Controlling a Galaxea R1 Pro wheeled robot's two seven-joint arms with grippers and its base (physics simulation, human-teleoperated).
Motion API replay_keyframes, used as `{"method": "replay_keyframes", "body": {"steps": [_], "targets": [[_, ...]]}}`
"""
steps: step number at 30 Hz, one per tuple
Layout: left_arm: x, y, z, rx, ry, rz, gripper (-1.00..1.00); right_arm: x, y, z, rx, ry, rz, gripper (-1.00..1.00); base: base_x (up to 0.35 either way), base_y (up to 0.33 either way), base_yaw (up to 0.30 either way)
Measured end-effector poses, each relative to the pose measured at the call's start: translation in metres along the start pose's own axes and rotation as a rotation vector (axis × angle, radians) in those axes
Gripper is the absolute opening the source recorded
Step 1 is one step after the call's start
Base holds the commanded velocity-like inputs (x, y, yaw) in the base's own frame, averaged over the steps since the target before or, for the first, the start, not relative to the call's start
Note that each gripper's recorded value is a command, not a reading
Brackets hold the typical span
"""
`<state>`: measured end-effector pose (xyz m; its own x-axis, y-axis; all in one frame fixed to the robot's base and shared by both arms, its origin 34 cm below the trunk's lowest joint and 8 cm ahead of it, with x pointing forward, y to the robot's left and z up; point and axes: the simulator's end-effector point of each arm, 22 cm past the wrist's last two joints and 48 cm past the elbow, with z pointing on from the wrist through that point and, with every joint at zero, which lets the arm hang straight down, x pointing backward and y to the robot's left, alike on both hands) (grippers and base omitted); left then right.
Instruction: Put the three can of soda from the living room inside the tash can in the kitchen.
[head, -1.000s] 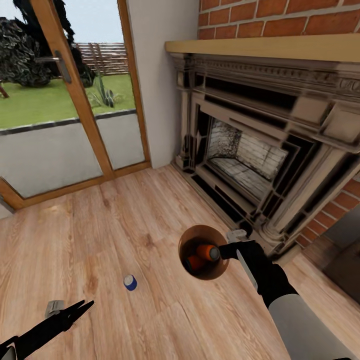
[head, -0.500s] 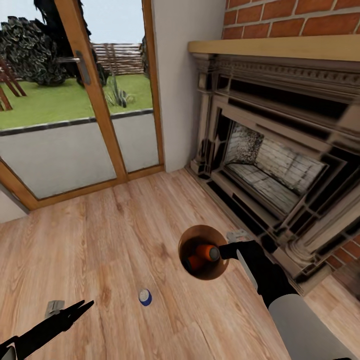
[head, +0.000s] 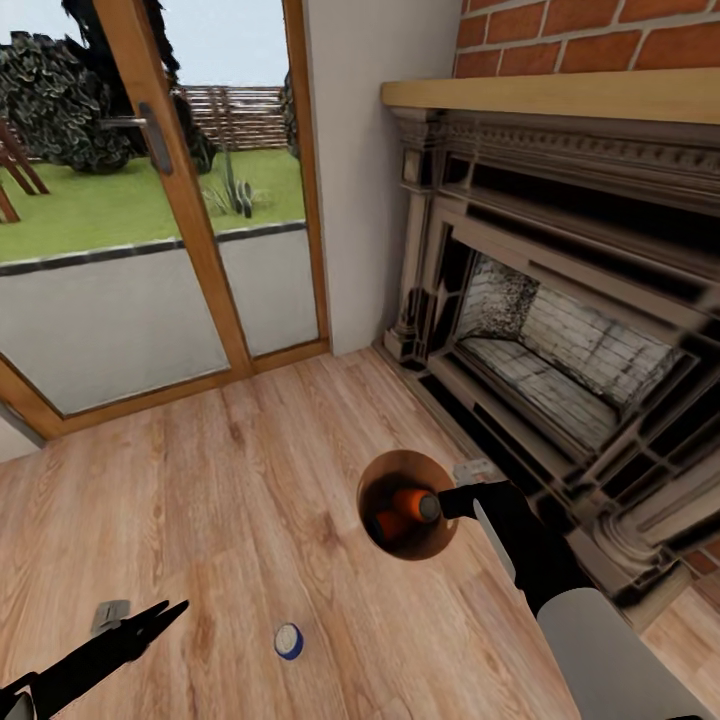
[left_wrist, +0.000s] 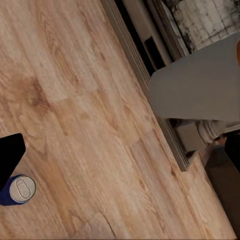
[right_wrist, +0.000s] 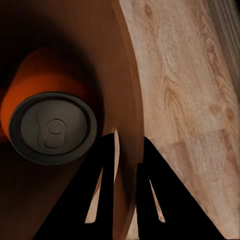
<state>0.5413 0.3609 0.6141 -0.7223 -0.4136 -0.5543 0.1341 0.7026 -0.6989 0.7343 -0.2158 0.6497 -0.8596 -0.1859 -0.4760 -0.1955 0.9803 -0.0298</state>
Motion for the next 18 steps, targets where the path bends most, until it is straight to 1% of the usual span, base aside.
{"method": "replay_keyframes", "body": {"steps": [2, 3, 4, 6, 7, 9, 10, 11, 12, 13, 14, 15, 18], "targets": [[0.004, 0.005, 0.006, -0.035, -0.002, -0.007, 1.00, 0.000, 0.001, 0.000, -0.003, -0.001, 0.004, -1.00, 0.076, 0.000, 0.000], [0.009, 0.012, 0.011, -0.081, -0.002, -0.015, 1.00, 0.000, 0.001, 0.000, -0.004, -0.001, 0.005, -1.00, 0.038, 0.000, 0.000], [0.014, 0.023, 0.016, -0.145, -0.002, -0.022, 1.00, -0.001, 0.001, -0.001, -0.003, -0.002, 0.006, -1.00, 0.030, 0.000, 0.000], [0.022, 0.033, 0.023, -0.218, -0.003, -0.029, 1.00, -0.001, 0.000, -0.001, -0.001, -0.002, 0.003, -1.00, 0.020, 0.000, 0.000], [0.032, 0.041, 0.033, -0.292, -0.002, -0.029, 1.00, -0.003, 0.000, -0.002, -0.003, -0.005, 0.002, -1.00, 0.012, 0.000, 0.000], [0.046, 0.046, 0.047, -0.373, -0.002, -0.026, 1.00, -0.003, 0.000, -0.002, -0.004, -0.006, 0.004, -1.00, 0.008, 0.000, 0.000], [0.062, 0.049, 0.060, -0.462, 0.007, -0.018, 1.00, -0.004, 0.000, -0.002, -0.006, -0.006, 0.006, -1.00, 0.005, 0.000, 0.000], [0.072, 0.048, 0.067, -0.506, 0.016, -0.015, 1.00, -0.004, 0.000, -0.003, -0.006, -0.007, 0.006, -1.00, 0.003, 0.000, 0.000], [0.086, 0.050, 0.076, -0.593, 0.031, -0.001, 1.00, -0.006, 0.000, -0.004, -0.005, -0.011, 0.005, -1.00, 0.003, 0.000, 0.000], [0.091, 0.047, 0.082, -0.627, 0.037, 0.009, 1.00, -0.009, 0.000, -0.005, -0.004, -0.017, 0.004, -1.00, 0.002, 0.000, 0.000], [0.095, 0.042, 0.091, -0.670, 0.043, 0.036, 1.00, -0.013, -0.003, -0.008, 0.009, -0.022, 0.003, -1.00, 0.001, 0.000, 0.000], [0.095, 0.034, 0.101, -0.690, 0.041, 0.059, 1.00, -0.019, -0.001, -0.014, 0.003, -0.030, 0.002, -1.00, 0.000, 0.000, 0.000], [0.088, 0.026, 0.111, -0.706, 0.024, 0.084, 1.00, -0.026, 0.002, -0.021, -0.009, -0.030, 0.012, -1.00, 0.000, 0.000, 0.000]]}}
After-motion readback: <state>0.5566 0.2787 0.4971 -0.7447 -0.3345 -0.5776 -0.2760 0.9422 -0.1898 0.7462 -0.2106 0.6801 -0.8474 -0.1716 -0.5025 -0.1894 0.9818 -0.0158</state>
